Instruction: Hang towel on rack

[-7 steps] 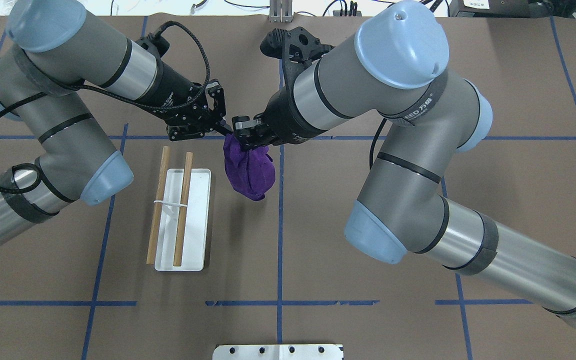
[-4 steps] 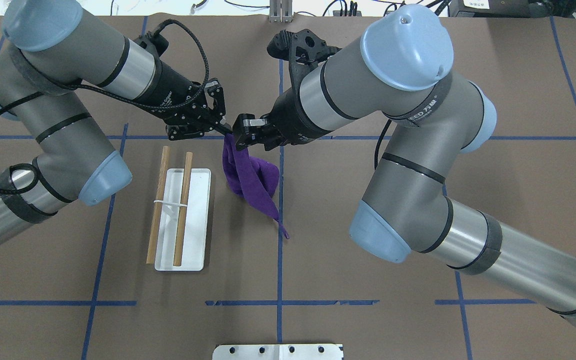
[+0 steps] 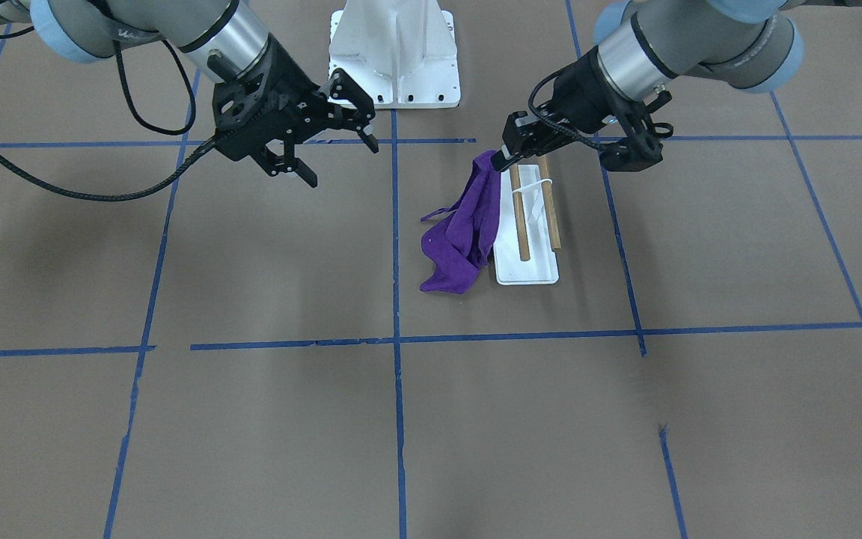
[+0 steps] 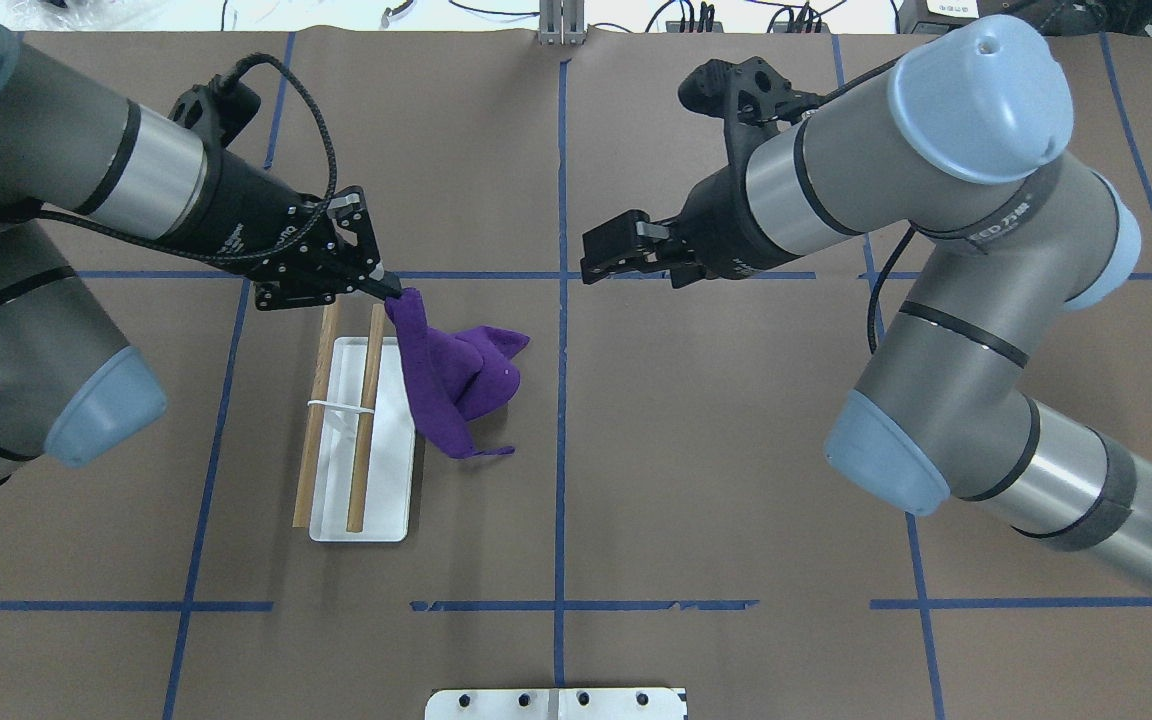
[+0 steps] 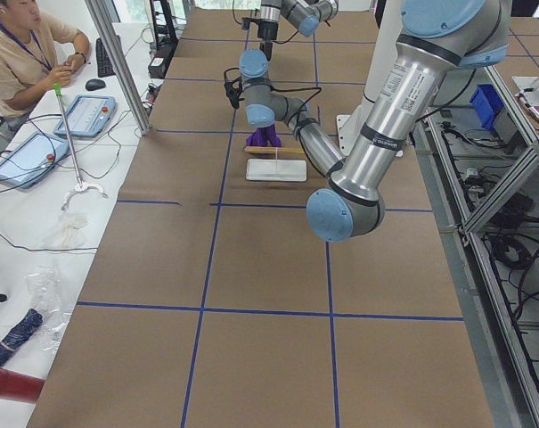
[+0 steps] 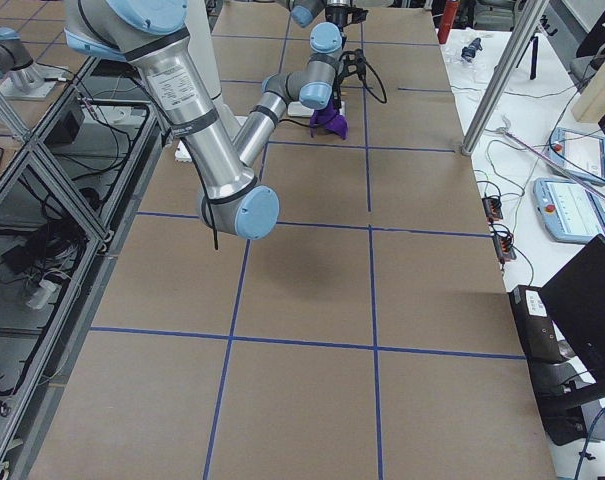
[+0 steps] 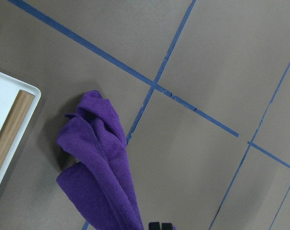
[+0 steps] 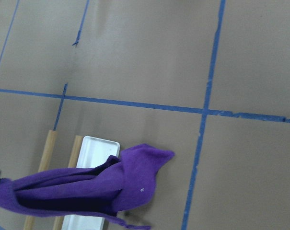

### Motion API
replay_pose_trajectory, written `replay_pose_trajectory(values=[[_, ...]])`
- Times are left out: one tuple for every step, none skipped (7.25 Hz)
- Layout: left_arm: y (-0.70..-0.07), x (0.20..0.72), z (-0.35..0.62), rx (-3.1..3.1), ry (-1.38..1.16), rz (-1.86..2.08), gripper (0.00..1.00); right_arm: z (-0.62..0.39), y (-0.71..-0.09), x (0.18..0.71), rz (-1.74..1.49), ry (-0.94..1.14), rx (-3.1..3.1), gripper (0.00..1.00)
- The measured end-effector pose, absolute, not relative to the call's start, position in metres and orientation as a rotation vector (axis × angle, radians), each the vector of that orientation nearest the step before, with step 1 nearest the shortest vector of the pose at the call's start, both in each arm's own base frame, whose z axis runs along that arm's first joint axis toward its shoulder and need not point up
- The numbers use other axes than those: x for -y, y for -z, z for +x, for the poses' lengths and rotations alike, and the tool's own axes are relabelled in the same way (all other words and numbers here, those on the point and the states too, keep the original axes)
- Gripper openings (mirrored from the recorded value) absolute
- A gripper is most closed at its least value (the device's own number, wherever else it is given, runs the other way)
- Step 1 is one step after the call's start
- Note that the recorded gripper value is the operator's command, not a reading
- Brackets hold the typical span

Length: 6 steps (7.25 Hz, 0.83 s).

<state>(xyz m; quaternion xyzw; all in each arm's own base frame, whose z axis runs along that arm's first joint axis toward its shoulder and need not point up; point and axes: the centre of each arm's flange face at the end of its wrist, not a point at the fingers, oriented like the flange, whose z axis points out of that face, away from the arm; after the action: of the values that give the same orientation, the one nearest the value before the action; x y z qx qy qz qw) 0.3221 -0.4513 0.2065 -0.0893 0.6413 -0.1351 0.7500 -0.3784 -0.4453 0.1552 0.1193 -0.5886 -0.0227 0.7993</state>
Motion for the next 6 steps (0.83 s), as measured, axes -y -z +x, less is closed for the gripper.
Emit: replay_pose_trajectory(values=[[-0.233, 0.442, 0.299, -1.384, 0.232, -0.121, 0.0, -0.369, -0.175, 0.452, 0.258, 0.032, 1.233, 1.0], [-0.266, 0.437, 0.272, -1.351, 0.154, -0.034, 0.0, -0.362, -0.192, 0.458, 0.276, 0.039, 1.202, 1.0], [-0.298, 0.434, 0.247, -1.317, 0.074, 0.026, 0.0, -0.355, -0.21, 0.464, 0.294, 0.053, 1.169, 1.0], [-0.321, 0.431, 0.233, -1.294, 0.017, 0.052, 0.0, -0.35, -0.222, 0.469, 0.301, 0.057, 1.148, 1.0], [-0.337, 0.431, 0.227, -1.277, -0.015, 0.062, 0.0, -0.347, -0.228, 0.472, 0.303, 0.055, 1.137, 1.0], [-0.35, 0.433, 0.227, -1.262, -0.024, 0.058, 0.0, -0.346, -0.23, 0.474, 0.303, 0.053, 1.132, 1.0]])
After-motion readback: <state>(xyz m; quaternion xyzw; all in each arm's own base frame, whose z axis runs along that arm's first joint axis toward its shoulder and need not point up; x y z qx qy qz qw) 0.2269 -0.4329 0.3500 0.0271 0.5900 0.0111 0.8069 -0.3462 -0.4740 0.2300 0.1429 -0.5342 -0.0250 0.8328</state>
